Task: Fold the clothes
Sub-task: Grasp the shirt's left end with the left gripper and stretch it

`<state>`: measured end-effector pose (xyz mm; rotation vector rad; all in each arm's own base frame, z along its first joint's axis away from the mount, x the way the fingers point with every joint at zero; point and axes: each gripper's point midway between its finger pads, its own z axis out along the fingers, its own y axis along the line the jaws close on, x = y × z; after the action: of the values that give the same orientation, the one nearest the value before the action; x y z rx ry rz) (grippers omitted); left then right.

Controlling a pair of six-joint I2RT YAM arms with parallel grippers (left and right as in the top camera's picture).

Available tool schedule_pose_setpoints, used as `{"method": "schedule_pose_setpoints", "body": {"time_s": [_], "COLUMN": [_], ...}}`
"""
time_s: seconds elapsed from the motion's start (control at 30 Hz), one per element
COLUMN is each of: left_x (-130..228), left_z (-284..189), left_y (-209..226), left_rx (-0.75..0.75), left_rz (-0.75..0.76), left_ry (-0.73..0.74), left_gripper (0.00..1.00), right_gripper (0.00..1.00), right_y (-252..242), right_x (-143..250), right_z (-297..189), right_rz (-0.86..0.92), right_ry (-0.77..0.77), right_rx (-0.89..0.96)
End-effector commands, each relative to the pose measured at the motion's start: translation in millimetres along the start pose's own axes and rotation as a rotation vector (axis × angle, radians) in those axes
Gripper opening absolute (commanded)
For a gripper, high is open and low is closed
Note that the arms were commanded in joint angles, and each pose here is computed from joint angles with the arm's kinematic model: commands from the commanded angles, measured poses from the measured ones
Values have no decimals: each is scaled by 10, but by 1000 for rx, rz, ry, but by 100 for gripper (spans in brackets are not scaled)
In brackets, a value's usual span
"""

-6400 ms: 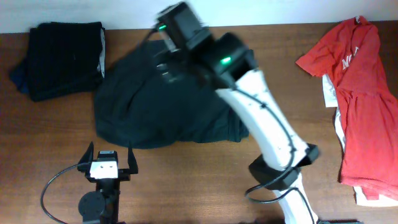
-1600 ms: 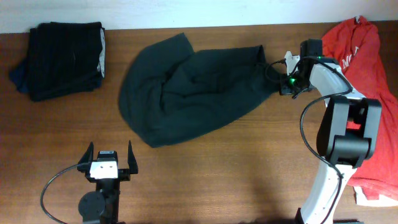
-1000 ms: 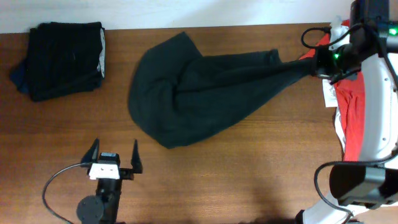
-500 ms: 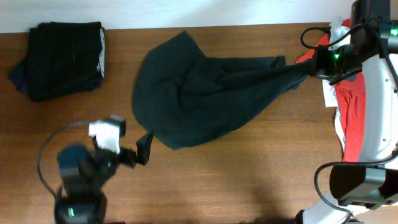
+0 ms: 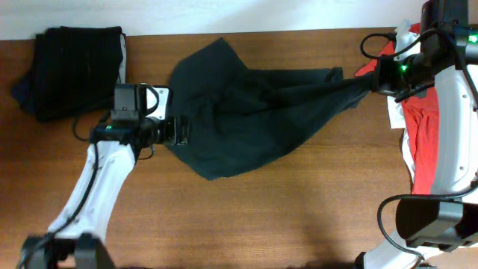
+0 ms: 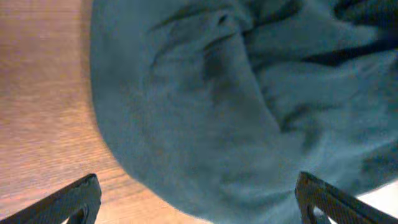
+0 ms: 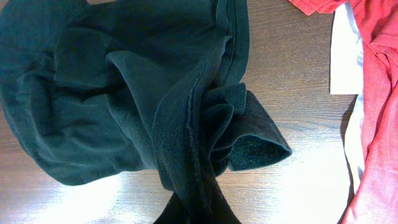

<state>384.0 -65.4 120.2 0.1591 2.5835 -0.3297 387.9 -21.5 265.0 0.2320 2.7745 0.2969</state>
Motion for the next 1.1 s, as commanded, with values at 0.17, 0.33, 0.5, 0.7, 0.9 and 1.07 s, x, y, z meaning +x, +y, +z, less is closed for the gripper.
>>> {"method": "schedule_pose_setpoints", "body": {"time_s": [0.17, 0.33, 0.5, 0.7, 0.9, 1.07], "left_x": [255, 420, 457, 357, -209, -542], "left_z": [697, 999, 1098, 787, -650, -1157], "left_y": [591, 651, 595, 478, 176, 215], "left_rx": [-207, -208, -196, -180, -202, -247], "left_rz": [-269, -281, -269, -299, -273, -193], "left_ry": [106, 157, 168, 224, 202, 116], "left_gripper": [94, 89, 12, 0, 0, 0], "right_gripper": [4, 4, 4, 4, 4, 4], "right_y": [14, 14, 14, 11, 16, 78], "right_x": [6, 5, 6, 59, 247, -58], "right_z": [-67, -67, -67, -70, -125, -324], "right_rz": [-17, -18, -18, -12, 2, -34], "right_ry": [-11, -11, -11, 10, 74, -86], "right_rx": [1, 1, 1, 2, 4, -2]}}
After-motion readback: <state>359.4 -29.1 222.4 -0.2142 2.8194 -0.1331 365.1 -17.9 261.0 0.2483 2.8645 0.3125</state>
